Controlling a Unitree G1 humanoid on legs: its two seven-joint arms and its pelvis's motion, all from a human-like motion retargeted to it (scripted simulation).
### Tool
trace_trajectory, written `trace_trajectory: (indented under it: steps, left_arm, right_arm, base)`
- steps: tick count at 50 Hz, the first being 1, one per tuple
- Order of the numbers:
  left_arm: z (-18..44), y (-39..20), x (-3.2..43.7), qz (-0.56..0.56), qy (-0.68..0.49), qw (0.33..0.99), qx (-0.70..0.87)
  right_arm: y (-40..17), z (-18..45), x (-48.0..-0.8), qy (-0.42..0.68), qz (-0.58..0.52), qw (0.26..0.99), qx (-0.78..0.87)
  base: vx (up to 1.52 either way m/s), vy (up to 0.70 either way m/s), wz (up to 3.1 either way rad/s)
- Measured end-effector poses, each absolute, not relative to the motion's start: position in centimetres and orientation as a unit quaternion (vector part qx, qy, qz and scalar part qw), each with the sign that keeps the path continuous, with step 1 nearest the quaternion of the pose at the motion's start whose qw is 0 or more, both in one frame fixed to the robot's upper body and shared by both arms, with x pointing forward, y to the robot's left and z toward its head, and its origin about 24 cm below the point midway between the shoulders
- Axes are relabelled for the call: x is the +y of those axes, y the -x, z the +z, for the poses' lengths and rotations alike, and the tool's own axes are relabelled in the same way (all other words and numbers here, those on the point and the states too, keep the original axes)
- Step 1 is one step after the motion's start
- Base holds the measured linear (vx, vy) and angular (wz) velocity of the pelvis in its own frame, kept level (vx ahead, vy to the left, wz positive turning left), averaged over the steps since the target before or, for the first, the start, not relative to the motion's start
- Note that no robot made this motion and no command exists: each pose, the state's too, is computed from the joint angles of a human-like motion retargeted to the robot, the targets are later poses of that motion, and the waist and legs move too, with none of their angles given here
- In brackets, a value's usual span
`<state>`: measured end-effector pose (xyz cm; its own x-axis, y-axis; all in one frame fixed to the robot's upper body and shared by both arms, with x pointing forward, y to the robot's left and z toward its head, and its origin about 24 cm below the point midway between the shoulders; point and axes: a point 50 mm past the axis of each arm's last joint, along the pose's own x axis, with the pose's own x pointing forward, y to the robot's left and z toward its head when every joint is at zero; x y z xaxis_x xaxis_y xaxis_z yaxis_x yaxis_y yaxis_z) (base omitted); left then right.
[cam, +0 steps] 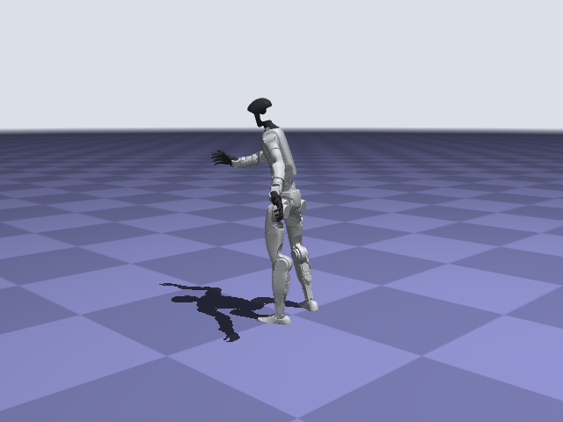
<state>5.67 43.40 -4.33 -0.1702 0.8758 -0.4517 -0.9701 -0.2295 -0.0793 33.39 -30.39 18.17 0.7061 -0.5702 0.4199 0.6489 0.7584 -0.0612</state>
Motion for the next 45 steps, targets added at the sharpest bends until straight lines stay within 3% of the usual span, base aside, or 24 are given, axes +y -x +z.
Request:
trace_trajectory:
  steps: [3, 6, 7, 10, 12, 17, 22, 27, 30, 33, 38, 45]
  left_arm:
    - [2.9, -3.5, 48.6, 0.824, 0.255, 0.499, -0.083]
    - [12.7, -4.6, 52.1, 0.785, 0.322, 0.435, -0.301]
    - [16.4, -5.5, 52.5, 0.747, 0.353, 0.426, -0.369]
    - [27.3, -8.6, 51.2, 0.594, 0.340, 0.496, -0.535]
    - [34.0, -11.1, 48.0, 0.483, 0.255, 0.586, -0.598]
    - [44.6, -15.9, 34.6, 0.156, 0.237, 0.622, -0.730]
    - [50.2, -21.5, 19.7, 0.003, 0.137, 0.690, -0.711]
    - [47.7, -30.6, 9.1, -0.025, -0.034, 0.821, -0.569]
    - [41.2, -36.0, 4.4, -0.063, -0.100, 0.891, -0.439]
    - [32.6, -38.9, 2.3, -0.105, -0.074, 0.941, -0.312]
    - [23.8, -39.3, 2.5, -0.089, 0.036, 0.973, -0.209]
    - [20.1, -38.7, 5.9, -0.055, 0.189, 0.966, -0.169]
  right_arm:
    - [-32.9, 19.0, -31.9, 0.137, -0.362, 0.901, -0.196]
    - [-33.3, 19.0, -32.1, 0.200, -0.366, 0.891, -0.180]
    - [-33.6, 18.8, -31.8, 0.239, -0.358, 0.887, -0.168]
    - [-35.1, 19.4, -30.1, 0.247, -0.330, 0.895, -0.170]
    - [-36.1, 20.0, -28.5, 0.257, -0.296, 0.903, -0.174]
    - [-38.5, 22.6, -23.7, 0.300, -0.220, 0.905, -0.204]
    - [-40.2, 24.6, -19.5, 0.348, -0.180, 0.893, -0.221]
    - [-40.9, 26.8, -15.1, 0.315, -0.173, 0.901, -0.245]
    - [-40.8, 28.6, -13.3, 0.258, -0.162, 0.914, -0.268]
    - [-40.2, 29.7, -10.9, 0.212, -0.137, 0.921, -0.298]
    - [-39.5, 31.1, -9.6, 0.249, -0.114, 0.899, -0.341]
    - [-40.3, 28.5, -11.1, 0.260, -0.121, 0.912, -0.294]
  base:
    - [0.09, -0.04, 0.27]
    - [0.07, -0.05, 0.03]
    - [0.04, -0.06, -0.20]
    - [0.04, -0.06, -0.13]
    - [0.01, -0.05, -0.23]
    - [-0.06, -0.02, -0.35]
    - [-0.13, 0.02, -0.49]
    - [-0.17, 0.08, -0.77]
    - [-0.24, 0.04, -1.10]
    - [-0.26, -0.05, -0.98]
    - [-0.19, -0.09, -0.63]
    - [0.04, -0.07, -0.14]
